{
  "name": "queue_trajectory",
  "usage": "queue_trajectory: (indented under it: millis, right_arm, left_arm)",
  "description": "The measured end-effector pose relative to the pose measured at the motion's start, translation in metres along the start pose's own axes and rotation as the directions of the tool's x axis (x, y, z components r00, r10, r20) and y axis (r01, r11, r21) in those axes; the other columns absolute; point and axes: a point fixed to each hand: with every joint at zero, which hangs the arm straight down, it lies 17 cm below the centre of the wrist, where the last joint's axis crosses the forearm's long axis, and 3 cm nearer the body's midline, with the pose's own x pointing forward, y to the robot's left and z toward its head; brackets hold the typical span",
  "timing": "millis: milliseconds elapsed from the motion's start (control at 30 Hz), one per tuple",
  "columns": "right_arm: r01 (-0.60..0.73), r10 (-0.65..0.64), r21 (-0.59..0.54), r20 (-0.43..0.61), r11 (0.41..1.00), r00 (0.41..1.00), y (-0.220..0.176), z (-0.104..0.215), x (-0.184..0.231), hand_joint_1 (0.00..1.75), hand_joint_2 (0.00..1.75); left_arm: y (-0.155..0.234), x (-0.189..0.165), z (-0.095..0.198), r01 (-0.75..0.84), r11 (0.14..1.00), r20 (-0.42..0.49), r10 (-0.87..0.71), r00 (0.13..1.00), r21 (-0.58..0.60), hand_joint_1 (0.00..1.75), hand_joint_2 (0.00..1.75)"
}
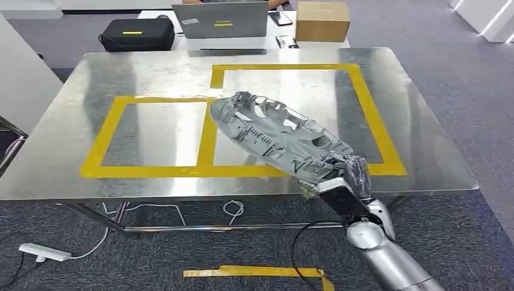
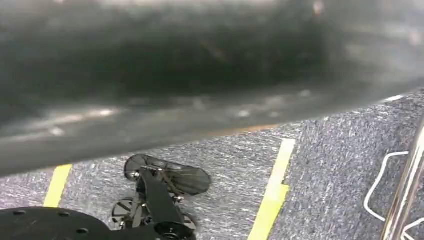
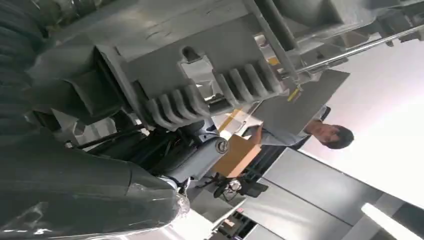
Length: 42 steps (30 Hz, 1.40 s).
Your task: Take the parts from the cabinet and place them on the table.
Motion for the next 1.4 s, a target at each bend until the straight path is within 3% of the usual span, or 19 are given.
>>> queue_trajectory:
  millis: [433, 1400]
  right_arm:
    - [-0.023, 0.024, 0.078, -0.007, 0.997, 1.0, 0.013, -0.001, -0.005, 1.64, 1.75]
    - [-0.028, 0.029, 0.089, -0.016, 0.996, 0.999, 0.016, 0.0, -0.01, 1.64, 1.75]
  left_arm:
    - [0.0, -0.001, 0.0, -0.001, 1.0, -0.003, 0.001, 1.0, -0.002, 0.0, 0.0]
    - [0.0, -0.001, 0.0, 0.0, 1.0, -0.004, 0.0, 1.0, -0.005, 0.0, 0.0]
